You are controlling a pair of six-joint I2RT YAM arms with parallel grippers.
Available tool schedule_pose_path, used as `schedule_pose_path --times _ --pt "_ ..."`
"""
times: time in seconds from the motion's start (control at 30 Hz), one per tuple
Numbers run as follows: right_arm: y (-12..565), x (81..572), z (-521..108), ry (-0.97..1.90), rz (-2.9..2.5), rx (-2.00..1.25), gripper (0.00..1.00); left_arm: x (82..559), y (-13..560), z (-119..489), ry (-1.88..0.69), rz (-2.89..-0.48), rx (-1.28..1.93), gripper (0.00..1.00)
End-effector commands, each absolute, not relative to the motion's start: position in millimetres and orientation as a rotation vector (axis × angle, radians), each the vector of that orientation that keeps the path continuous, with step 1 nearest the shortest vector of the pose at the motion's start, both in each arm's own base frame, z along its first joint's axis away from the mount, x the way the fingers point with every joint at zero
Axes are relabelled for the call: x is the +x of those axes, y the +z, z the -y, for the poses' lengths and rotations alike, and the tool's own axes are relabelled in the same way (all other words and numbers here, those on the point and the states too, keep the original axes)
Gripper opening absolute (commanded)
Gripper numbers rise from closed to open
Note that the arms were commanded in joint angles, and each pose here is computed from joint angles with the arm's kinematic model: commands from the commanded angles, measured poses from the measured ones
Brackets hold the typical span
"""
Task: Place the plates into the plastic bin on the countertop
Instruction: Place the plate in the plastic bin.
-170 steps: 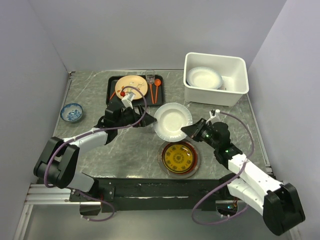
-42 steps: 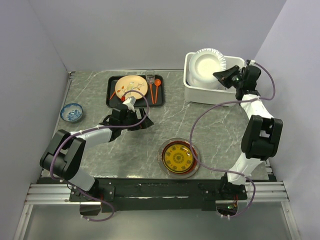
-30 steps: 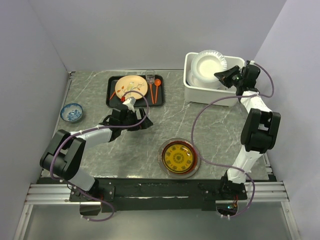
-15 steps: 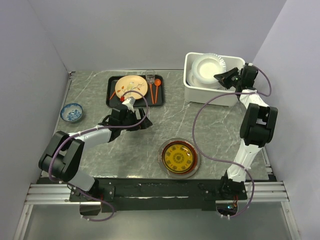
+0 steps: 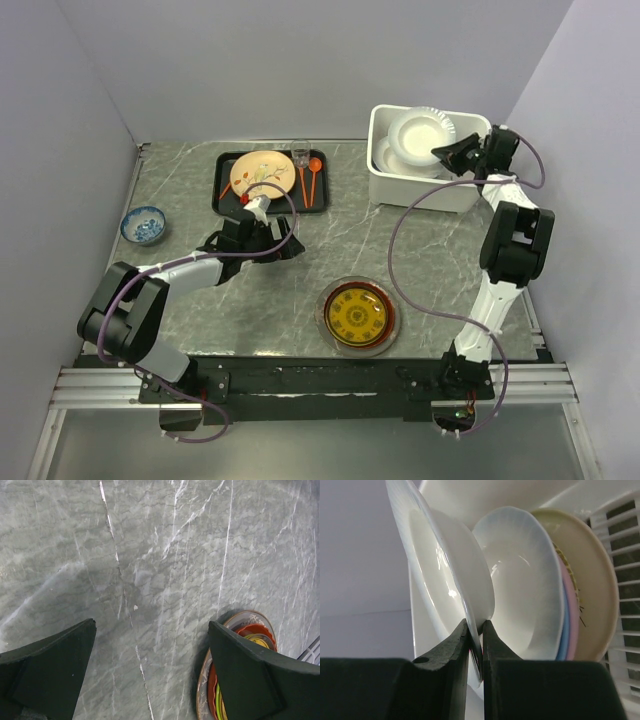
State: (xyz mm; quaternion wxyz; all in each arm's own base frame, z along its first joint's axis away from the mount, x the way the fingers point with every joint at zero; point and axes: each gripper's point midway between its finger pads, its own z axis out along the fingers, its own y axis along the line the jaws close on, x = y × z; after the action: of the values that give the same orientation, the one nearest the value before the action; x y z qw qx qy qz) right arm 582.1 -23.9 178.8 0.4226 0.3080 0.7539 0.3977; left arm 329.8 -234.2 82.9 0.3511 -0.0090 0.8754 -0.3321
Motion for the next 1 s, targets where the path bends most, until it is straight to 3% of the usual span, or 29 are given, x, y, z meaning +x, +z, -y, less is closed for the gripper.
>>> schedule_pose_path --times 0.0,0.63,0.97 --pt "216 594 25 1.023 -1.83 0.669 0.0 332 89 242 -0.897 -2.238 0.002 0.99" --pt "184 597 19 1.074 -1.937 0.682 0.06 331 87 240 -0.884 -2.244 0.013 0.99" --pt "174 584 18 1.039 -2.011 0.684 0.33 328 84 245 -0.923 -2.244 0.014 0.99"
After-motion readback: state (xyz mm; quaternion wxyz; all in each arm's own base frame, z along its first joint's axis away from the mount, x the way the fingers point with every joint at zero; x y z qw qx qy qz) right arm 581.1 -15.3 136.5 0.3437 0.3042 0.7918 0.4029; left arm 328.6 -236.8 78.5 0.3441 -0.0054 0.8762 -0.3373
